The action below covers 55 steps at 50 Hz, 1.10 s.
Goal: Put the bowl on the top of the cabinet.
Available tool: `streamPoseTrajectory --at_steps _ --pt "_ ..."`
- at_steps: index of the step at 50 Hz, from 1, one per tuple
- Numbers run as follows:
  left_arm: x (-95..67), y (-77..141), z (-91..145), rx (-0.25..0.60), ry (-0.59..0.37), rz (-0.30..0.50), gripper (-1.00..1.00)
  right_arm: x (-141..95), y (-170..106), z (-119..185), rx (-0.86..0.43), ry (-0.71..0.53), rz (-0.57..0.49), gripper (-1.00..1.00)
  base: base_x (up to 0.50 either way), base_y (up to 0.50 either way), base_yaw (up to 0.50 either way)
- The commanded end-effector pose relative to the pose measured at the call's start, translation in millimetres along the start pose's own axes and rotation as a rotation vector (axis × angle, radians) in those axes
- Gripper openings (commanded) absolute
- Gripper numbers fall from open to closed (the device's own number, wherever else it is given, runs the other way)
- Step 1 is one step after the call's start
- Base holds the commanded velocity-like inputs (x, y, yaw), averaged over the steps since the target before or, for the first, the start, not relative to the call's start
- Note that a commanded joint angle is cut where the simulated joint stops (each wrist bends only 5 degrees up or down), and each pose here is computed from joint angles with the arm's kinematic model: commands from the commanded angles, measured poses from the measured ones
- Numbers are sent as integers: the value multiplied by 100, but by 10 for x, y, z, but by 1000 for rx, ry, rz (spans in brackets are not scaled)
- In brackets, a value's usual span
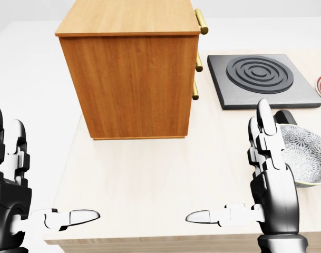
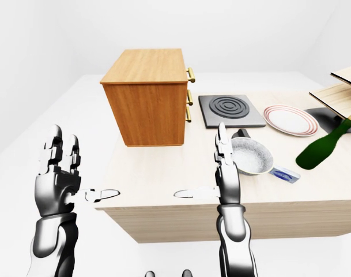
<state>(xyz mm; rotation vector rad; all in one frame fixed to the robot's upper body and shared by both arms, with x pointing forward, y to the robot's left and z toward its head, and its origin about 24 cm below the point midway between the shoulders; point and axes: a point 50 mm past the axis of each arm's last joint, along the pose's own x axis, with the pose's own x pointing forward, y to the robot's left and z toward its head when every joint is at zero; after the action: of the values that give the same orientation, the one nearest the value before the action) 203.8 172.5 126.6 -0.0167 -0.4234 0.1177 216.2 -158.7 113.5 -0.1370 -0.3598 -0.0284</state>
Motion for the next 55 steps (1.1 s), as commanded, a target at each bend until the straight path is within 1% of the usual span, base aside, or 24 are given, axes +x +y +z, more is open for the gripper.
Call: streamPoseTrajectory --at_steps 1,15,24,25,37,38,41,49,55 --pt "-1 -11 -18 -2 7 -6 100 3 3 -12 4 4 6 100 0 0 0" --pt "8 -14 -14 -2 4 -8 100 11 4 -2 -4 -1 8 100 1 0 0" --pt "3 -20 7 -4 -3 -11 100 7 -2 7 -4 -4 4 100 31 9 0" --pt "-2 -43 -19 -1 8 -30 100 6 -2 1 -4 -2 4 100 33 10 0" --pt "-2 -41 -22 1 9 -27 100 7 -3 2 -2 -2 3 100 34 10 0" --pt "-3 -40 -24 2 10 -27 100 -15 4 -96 -1 42 2 100 35 10 0" --pt "-6 -42 -43 1 19 -28 100 2 -3 -10 0 4 3 100 34 10 0" --pt "-4 -41 -49 3 21 -27 100 1 -4 -16 2 6 4 100 32 7 0" --pt "-5 -40 -58 2 24 -27 100 4 3 -9 6 3 8 100 7 0 0"
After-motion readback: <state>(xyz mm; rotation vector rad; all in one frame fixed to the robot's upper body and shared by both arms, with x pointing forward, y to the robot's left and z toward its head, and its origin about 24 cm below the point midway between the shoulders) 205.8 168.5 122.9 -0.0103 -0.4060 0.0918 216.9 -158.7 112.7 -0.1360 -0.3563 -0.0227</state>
